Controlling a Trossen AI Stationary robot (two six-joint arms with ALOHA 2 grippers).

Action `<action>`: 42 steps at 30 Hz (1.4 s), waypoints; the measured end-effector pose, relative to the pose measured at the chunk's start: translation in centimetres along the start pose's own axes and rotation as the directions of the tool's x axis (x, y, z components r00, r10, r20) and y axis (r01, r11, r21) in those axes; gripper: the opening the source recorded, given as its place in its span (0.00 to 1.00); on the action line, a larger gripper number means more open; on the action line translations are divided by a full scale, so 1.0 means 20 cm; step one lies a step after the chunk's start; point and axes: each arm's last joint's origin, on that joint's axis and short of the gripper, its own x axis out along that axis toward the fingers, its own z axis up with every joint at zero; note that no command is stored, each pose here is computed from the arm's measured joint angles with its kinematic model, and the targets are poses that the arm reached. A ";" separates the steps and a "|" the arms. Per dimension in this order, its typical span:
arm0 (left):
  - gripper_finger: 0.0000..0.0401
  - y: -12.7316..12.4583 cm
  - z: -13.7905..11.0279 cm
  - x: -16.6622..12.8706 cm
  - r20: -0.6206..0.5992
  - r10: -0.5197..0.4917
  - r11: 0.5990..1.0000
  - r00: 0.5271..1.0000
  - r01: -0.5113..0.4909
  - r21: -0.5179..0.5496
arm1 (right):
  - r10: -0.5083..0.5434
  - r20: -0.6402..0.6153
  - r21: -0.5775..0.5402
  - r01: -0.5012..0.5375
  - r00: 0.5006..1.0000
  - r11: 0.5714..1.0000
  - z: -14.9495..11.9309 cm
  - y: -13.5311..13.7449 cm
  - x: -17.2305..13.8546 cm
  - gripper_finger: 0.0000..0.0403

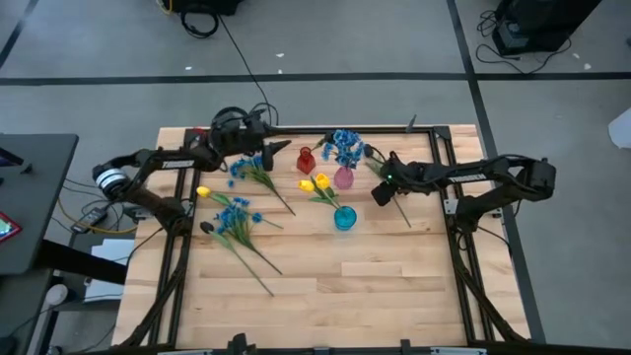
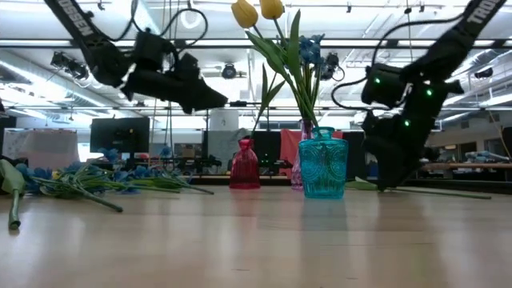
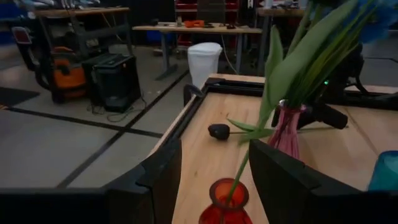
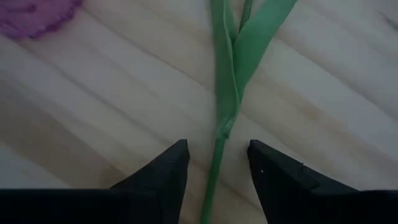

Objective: Sort flowers into vase by color
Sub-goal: Put the black flower into the red vase

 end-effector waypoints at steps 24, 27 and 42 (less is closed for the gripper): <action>0.48 -0.07 0.02 -0.15 0.045 -0.041 0.993 0.998 0.045 -0.108 | 0.004 0.039 0.052 -0.006 0.999 0.999 -0.06 -0.04 0.03 0.02; 0.48 -0.07 0.03 -0.15 0.052 -0.048 0.993 0.998 0.053 -0.107 | 0.000 0.060 0.058 -0.004 0.998 0.998 -0.05 -0.05 -0.01 0.03; 0.48 -0.16 0.21 -0.24 0.227 -0.151 0.986 0.962 0.163 -0.034 | 0.224 0.595 -0.078 -0.222 0.772 0.972 0.20 0.00 -0.67 0.03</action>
